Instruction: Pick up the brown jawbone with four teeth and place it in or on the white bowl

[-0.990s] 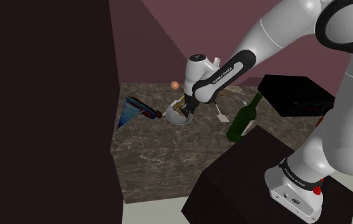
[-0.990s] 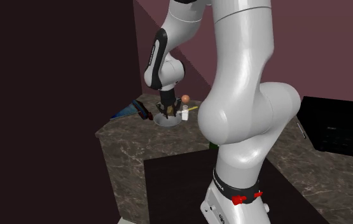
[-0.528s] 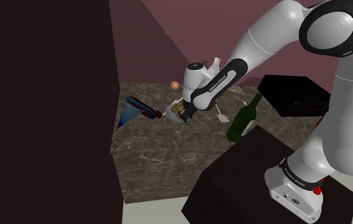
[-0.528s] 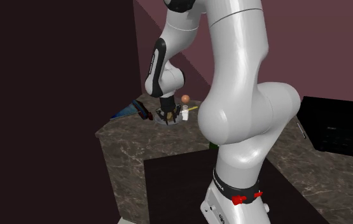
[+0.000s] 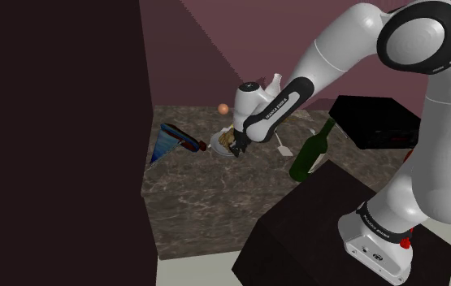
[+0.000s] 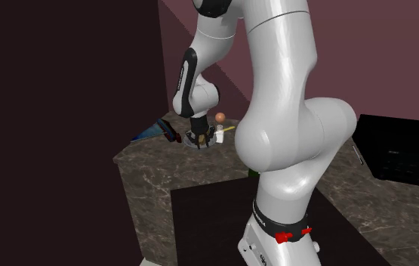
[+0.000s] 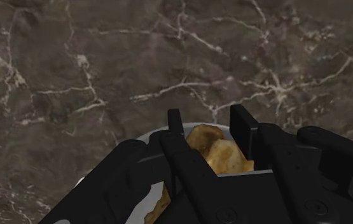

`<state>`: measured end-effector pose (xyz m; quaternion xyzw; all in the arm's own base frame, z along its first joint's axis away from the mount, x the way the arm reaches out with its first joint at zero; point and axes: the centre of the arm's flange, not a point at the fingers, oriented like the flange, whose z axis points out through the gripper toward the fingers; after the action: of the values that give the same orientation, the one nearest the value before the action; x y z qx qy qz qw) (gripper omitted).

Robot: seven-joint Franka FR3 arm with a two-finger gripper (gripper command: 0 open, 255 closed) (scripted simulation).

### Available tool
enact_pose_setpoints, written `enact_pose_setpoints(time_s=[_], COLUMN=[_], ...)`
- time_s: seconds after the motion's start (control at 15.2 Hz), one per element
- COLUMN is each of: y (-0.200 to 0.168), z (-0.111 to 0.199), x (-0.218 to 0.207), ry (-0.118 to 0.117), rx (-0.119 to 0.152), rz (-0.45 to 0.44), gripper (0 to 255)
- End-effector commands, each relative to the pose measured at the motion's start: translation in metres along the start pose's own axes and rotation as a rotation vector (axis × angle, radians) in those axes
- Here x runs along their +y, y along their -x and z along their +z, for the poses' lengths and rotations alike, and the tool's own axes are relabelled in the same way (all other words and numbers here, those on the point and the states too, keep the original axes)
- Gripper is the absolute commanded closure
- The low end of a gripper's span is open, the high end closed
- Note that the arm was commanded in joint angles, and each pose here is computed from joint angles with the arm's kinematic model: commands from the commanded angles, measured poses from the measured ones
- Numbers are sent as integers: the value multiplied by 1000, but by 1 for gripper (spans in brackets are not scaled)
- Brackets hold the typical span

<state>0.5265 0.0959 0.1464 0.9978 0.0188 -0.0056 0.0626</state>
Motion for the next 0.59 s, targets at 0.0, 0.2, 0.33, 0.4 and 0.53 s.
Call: enact_pose_setpoints(time_s=[0.0,0.2,0.33,0.4,0.53], y=[0,0,0,0,0], z=[1,1,1,1,-25], x=[0,-1,-1,0,0], ry=[0,0,0,0,0], rx=[-1,-1,-1,-1,-1], rz=[-1,-1,-1,-1,-1], gripper=[255,0,0,0,0])
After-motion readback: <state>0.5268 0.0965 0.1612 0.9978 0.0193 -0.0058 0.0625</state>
